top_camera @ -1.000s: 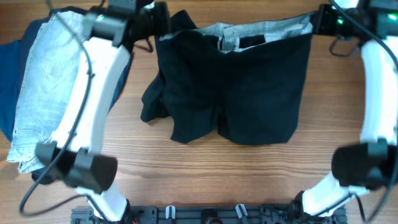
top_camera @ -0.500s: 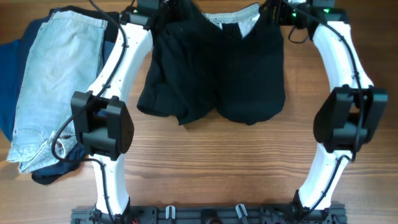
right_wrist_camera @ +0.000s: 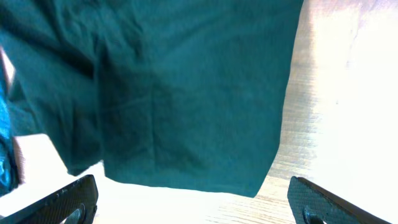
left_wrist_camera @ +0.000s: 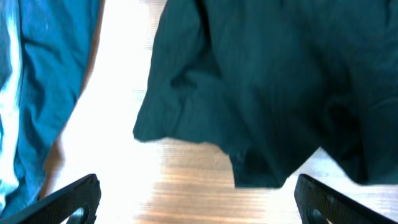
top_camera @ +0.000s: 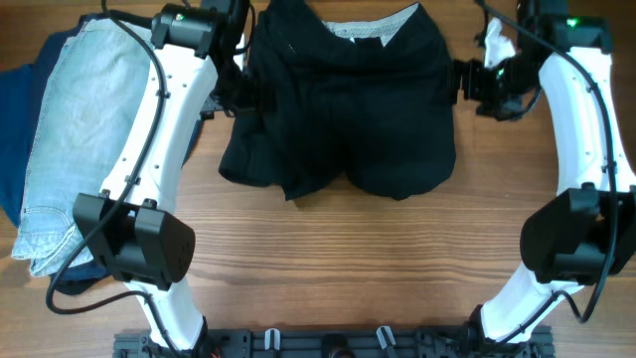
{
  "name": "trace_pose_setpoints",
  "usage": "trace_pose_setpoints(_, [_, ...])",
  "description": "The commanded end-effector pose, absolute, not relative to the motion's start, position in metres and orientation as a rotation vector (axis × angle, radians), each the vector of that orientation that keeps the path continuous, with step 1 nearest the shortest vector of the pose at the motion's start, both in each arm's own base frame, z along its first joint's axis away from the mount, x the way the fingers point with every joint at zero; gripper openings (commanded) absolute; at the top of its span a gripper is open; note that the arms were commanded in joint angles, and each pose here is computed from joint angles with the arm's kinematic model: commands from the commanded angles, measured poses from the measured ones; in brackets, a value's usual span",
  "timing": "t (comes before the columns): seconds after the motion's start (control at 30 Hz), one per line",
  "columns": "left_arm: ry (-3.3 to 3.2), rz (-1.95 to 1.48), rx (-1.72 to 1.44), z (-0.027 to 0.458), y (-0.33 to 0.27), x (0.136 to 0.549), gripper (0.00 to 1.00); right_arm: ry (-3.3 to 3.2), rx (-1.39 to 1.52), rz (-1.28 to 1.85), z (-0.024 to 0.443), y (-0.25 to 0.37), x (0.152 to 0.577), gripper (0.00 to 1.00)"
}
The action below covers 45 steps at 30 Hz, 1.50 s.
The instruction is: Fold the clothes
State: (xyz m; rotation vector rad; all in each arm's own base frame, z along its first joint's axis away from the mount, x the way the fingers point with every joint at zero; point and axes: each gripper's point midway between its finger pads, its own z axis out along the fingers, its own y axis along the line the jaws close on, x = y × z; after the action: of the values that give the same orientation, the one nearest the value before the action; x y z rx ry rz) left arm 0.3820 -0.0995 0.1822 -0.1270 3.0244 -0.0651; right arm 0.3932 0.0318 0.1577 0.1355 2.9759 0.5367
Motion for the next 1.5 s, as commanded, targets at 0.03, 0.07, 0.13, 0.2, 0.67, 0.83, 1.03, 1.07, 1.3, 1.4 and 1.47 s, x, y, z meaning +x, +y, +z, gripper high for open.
trace_pose_setpoints(0.03, [3.102,-0.033,-0.208,0.166,-0.098,0.365,0.98,3.008,0.123,0.528,0.139,0.033,0.361,0.97])
trace_pose_setpoints(0.07, [3.116,-0.026,-0.208,0.161,-0.098,0.362,0.98,3.002,0.124,0.527,0.138,0.034,0.357,0.97])
trace_pose_setpoints(0.13, [3.142,-0.012,-0.202,0.150,-0.102,0.355,0.95,2.974,0.129,0.523,0.134,0.035,0.343,0.95])
trace_pose_setpoints(0.2, [3.161,-0.001,-0.195,0.133,-0.107,0.348,0.95,2.942,0.146,0.521,0.127,0.036,0.331,0.93])
trace_pose_setpoints(0.67, [3.091,0.214,-0.315,0.033,-0.077,0.332,0.81,2.847,0.184,0.582,0.059,0.045,0.317,0.62])
trace_pose_setpoints(0.83, [3.060,0.216,-0.316,0.033,-0.076,0.339,0.61,2.814,0.175,0.583,0.056,0.045,0.322,0.32])
trace_pose_setpoints(1.03, [3.040,0.245,-0.317,0.036,-0.073,0.341,0.04,2.794,0.200,0.630,0.064,0.050,0.325,0.04])
trace_pose_setpoints(1.07, [3.036,0.242,-0.317,0.040,-0.072,0.340,0.04,2.789,0.196,0.654,0.070,0.052,0.324,0.04])
trace_pose_setpoints(1.3, [2.922,0.127,-0.319,0.121,-0.069,0.318,0.04,2.810,0.202,0.602,0.143,0.048,0.297,0.04])
trace_pose_setpoints(1.4, [2.879,0.094,-0.322,0.151,-0.064,0.302,0.04,2.780,0.199,0.549,0.163,0.043,0.295,0.63])
trace_pose_setpoints(1.47, [2.863,0.063,-0.318,0.158,-0.066,0.300,0.22,2.785,0.206,0.531,0.161,0.041,0.296,0.96])
